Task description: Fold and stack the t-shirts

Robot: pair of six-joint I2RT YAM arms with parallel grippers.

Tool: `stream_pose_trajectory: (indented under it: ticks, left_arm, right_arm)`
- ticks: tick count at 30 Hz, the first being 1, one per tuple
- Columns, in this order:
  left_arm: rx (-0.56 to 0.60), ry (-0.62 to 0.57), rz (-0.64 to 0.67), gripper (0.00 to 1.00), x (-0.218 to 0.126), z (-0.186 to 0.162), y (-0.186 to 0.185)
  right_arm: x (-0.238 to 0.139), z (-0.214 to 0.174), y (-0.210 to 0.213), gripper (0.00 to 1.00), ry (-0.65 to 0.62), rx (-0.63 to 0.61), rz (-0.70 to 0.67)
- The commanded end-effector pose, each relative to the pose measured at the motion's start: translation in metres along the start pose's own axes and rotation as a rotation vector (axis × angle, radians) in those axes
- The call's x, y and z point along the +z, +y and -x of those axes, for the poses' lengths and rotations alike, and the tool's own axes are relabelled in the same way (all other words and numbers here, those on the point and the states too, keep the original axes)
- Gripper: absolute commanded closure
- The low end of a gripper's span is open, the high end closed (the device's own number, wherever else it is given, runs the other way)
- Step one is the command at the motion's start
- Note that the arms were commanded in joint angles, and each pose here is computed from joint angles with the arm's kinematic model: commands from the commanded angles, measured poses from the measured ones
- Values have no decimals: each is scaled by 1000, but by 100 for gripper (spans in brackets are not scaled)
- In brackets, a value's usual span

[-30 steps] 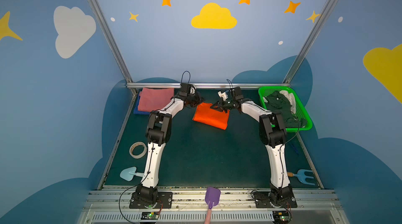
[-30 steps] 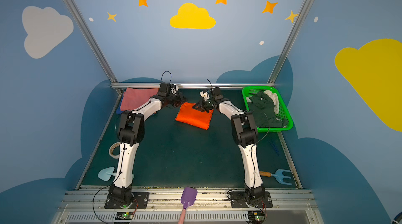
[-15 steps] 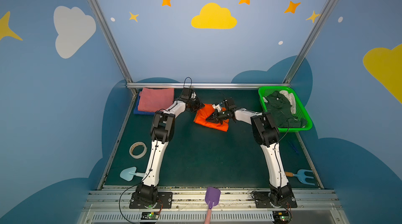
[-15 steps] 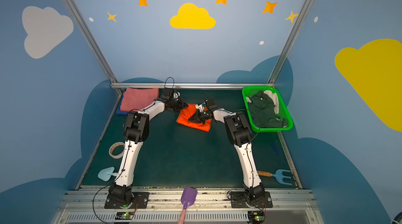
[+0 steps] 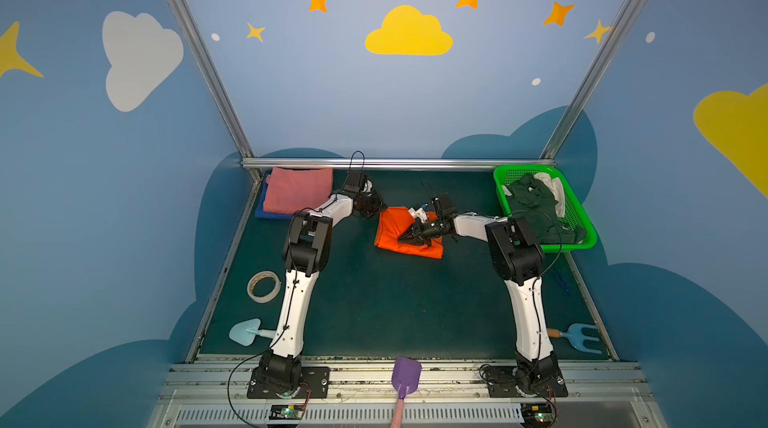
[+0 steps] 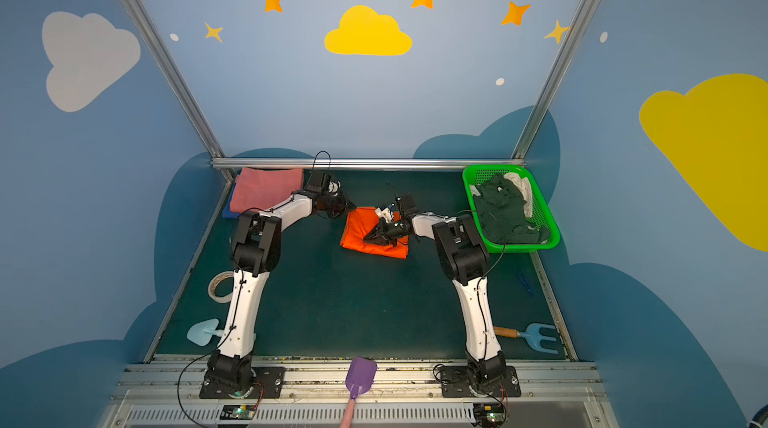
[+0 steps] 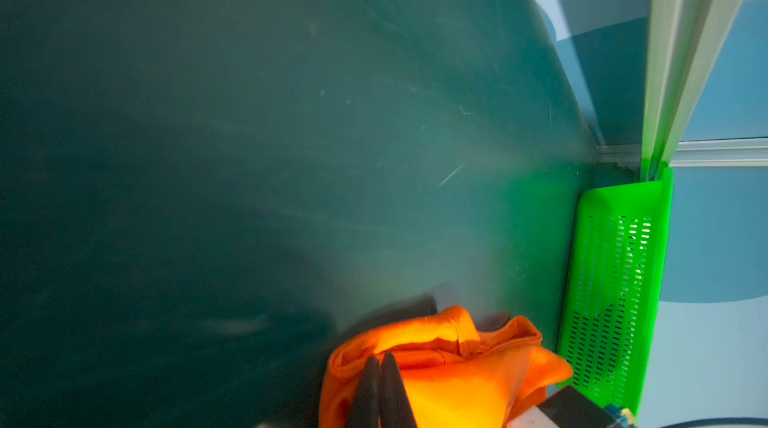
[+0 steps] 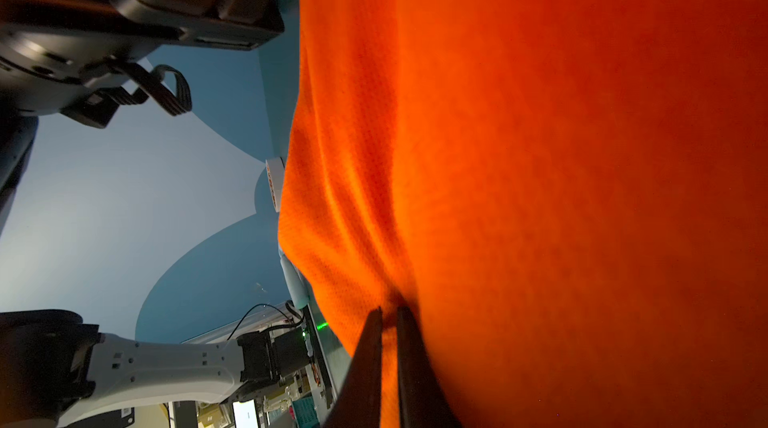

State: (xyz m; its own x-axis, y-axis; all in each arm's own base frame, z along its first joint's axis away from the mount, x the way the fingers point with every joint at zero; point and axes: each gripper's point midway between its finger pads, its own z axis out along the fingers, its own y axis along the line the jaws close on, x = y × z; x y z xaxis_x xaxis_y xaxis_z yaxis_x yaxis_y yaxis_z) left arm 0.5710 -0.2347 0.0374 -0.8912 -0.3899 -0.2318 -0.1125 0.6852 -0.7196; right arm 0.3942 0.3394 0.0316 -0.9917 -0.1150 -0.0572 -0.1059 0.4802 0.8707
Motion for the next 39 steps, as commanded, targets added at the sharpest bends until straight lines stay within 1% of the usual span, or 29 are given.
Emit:
stream_pose_trajectory:
  ticks: [1,7,11,15,18,21,24,28,31,39]
  left_arm:
    - [55,-76,-23,92,-29,14,-22]
    - [93,-116,-66,92,-62,6,-48]
    - [162,-95,-96,89,-80,-15,-70]
    - [213,-79,-95,89,-90,-39,-81]
    - [223,-70,-103,89,-94,-57,-83]
    - [206,-46,-161,89,-95,-72,-84]
    - [183,-22,-185,89,-92,-84,-81]
    - [177,19,-166,89,-80,-102,-69]
    - [160,43,-153,90,-70,-114,-58]
    - [117,77,-96,90,-49,-126,-26]
  right_arm:
    - [6,-34,-21,87,67,61,-71]
    - [6,-44,-7,87,94,35,-36]
    - [-8,-37,18,86,62,-28,-18]
    - [-23,-28,44,84,36,-82,6]
    - [-35,-18,59,82,9,-118,8]
    - [-49,-5,66,80,-23,-133,6]
    - [-61,9,60,79,-50,-125,-7]
    - [-72,27,44,79,-77,-93,-11]
    - [-76,37,26,79,-85,-59,-21]
    - [-77,50,-29,80,-90,50,-41]
